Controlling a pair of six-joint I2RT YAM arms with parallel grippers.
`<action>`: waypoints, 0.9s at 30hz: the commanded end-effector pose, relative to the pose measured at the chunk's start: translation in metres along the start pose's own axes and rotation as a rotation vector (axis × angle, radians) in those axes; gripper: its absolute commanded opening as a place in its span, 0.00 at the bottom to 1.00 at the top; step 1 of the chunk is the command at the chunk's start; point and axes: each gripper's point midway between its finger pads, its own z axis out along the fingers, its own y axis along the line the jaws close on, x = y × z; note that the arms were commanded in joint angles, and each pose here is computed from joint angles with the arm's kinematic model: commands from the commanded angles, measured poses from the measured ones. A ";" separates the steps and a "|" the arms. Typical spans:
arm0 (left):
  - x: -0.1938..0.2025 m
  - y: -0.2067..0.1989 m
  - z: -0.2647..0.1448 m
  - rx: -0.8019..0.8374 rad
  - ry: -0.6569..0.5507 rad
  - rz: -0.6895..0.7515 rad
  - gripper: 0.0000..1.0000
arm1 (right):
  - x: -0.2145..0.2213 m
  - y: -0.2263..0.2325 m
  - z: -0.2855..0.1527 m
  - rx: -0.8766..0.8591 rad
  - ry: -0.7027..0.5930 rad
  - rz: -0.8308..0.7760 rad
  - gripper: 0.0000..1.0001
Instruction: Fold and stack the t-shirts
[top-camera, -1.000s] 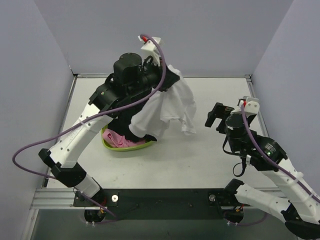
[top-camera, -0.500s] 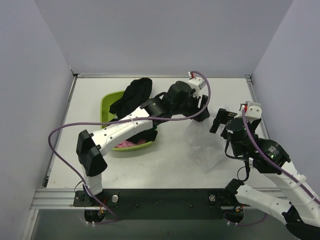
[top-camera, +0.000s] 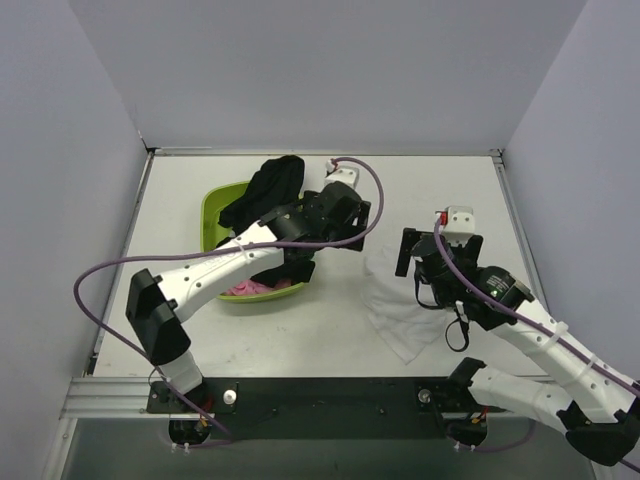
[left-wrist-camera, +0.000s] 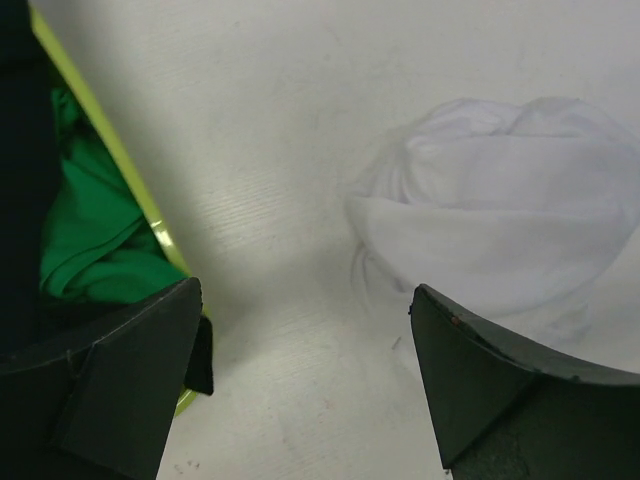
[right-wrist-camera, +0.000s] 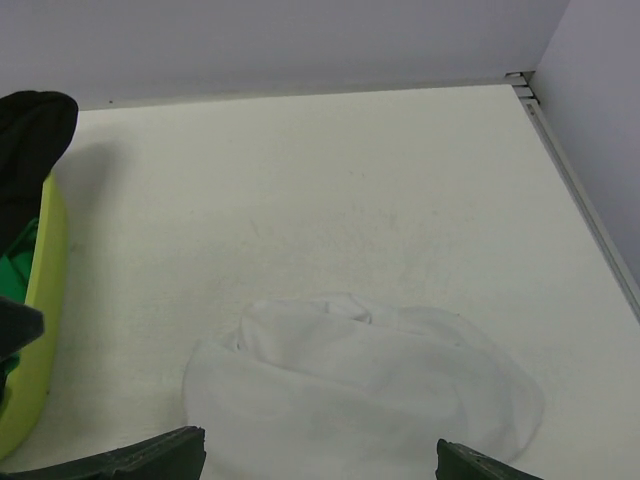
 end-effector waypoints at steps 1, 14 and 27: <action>0.031 0.053 -0.014 -0.159 0.034 -0.089 0.95 | 0.013 0.017 0.008 -0.033 0.020 0.004 1.00; 0.096 0.078 0.036 -0.174 0.182 -0.185 0.95 | 0.035 0.032 0.010 -0.065 0.038 -0.044 1.00; 0.160 0.109 0.067 -0.238 0.333 -0.270 0.91 | 0.050 0.031 0.009 -0.068 0.053 -0.047 1.00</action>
